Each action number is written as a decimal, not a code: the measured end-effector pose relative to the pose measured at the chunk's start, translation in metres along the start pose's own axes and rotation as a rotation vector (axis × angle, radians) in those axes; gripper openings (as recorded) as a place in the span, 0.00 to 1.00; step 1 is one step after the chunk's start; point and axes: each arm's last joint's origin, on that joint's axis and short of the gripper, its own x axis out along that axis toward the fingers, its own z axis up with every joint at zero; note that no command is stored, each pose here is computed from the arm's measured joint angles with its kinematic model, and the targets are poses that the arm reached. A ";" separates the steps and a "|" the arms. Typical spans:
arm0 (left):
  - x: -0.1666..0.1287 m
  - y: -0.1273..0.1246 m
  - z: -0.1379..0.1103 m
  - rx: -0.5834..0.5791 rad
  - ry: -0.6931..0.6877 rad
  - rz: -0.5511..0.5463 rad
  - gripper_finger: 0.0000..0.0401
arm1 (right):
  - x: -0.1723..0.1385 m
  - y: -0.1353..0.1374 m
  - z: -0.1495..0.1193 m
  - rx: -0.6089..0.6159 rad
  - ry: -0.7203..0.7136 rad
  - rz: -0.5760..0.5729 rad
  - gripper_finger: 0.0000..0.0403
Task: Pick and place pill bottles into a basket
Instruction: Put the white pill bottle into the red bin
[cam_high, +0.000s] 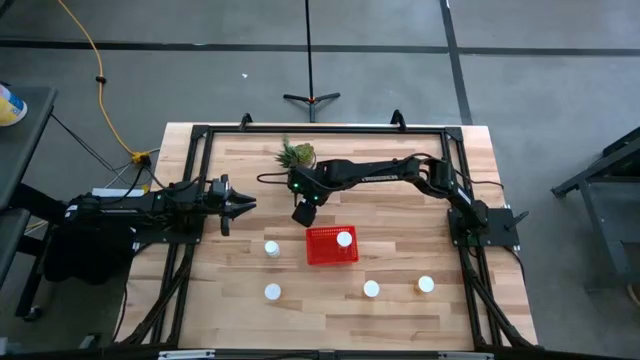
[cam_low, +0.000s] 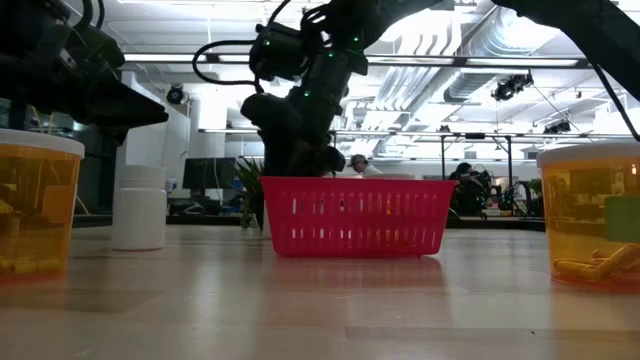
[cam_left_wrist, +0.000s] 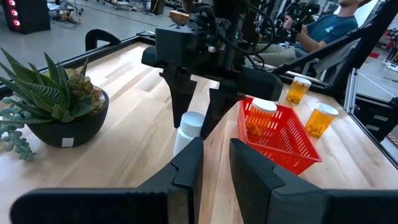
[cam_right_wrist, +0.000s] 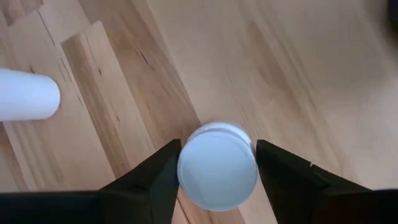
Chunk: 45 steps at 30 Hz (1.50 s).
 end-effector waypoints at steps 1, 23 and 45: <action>0.000 0.000 0.000 0.000 0.001 0.000 0.29 | 0.000 0.000 0.000 0.001 0.001 0.005 0.46; 0.000 0.000 0.000 0.000 0.000 0.000 0.29 | -0.005 0.003 0.001 -0.003 0.021 0.028 0.38; 0.000 0.000 0.000 0.000 0.000 0.000 0.29 | -0.076 0.061 0.003 -0.082 0.032 -0.109 0.38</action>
